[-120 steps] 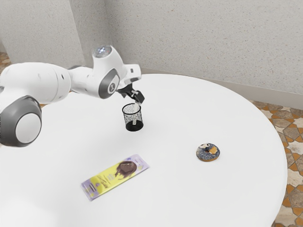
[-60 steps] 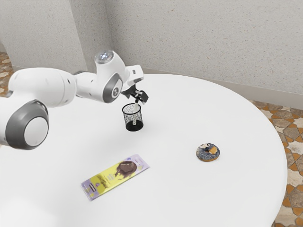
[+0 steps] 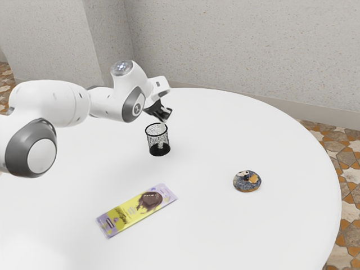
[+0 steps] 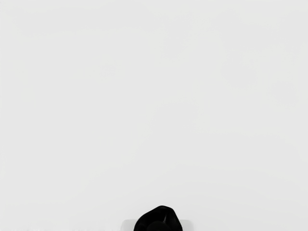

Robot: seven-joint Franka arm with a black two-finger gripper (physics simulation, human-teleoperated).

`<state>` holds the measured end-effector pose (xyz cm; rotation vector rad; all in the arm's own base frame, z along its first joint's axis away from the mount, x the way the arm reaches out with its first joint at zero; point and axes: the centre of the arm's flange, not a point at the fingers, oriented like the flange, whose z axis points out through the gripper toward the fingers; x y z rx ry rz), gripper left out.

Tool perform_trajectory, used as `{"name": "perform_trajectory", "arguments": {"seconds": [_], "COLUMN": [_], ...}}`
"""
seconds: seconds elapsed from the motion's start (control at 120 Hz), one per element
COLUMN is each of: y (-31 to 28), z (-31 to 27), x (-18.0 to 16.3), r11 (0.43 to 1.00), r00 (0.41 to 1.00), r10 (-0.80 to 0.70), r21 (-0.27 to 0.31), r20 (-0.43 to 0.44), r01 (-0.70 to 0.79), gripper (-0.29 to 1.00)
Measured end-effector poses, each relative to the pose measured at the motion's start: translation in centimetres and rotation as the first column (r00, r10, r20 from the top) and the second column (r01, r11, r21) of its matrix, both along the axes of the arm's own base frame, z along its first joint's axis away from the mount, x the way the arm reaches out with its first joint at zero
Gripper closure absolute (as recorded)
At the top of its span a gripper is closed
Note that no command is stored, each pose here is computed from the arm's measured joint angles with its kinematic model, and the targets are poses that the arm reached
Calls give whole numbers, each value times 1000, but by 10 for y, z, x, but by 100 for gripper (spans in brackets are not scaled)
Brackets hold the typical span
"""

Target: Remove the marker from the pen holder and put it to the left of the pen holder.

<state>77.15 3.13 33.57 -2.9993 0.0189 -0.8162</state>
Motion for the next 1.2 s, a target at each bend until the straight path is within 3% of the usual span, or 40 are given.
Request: {"name": "perform_trajectory", "arguments": {"seconds": [0.45, 0.783, 0.892, 1.2], "y": [-3, 101, 117, 132], "z": [131, 73, 40, 4], "x": [-46, -87, -73, -39], "r11": [999, 984, 981, 982], "r00": [994, 977, 968, 967], "r10": [27, 178, 192, 185], "r21": [19, 44, 56, 73], "r20": [104, -119, -164, -177], "r01": [-29, -174, -186, -174], "gripper": [79, 79, 78, 76]}}
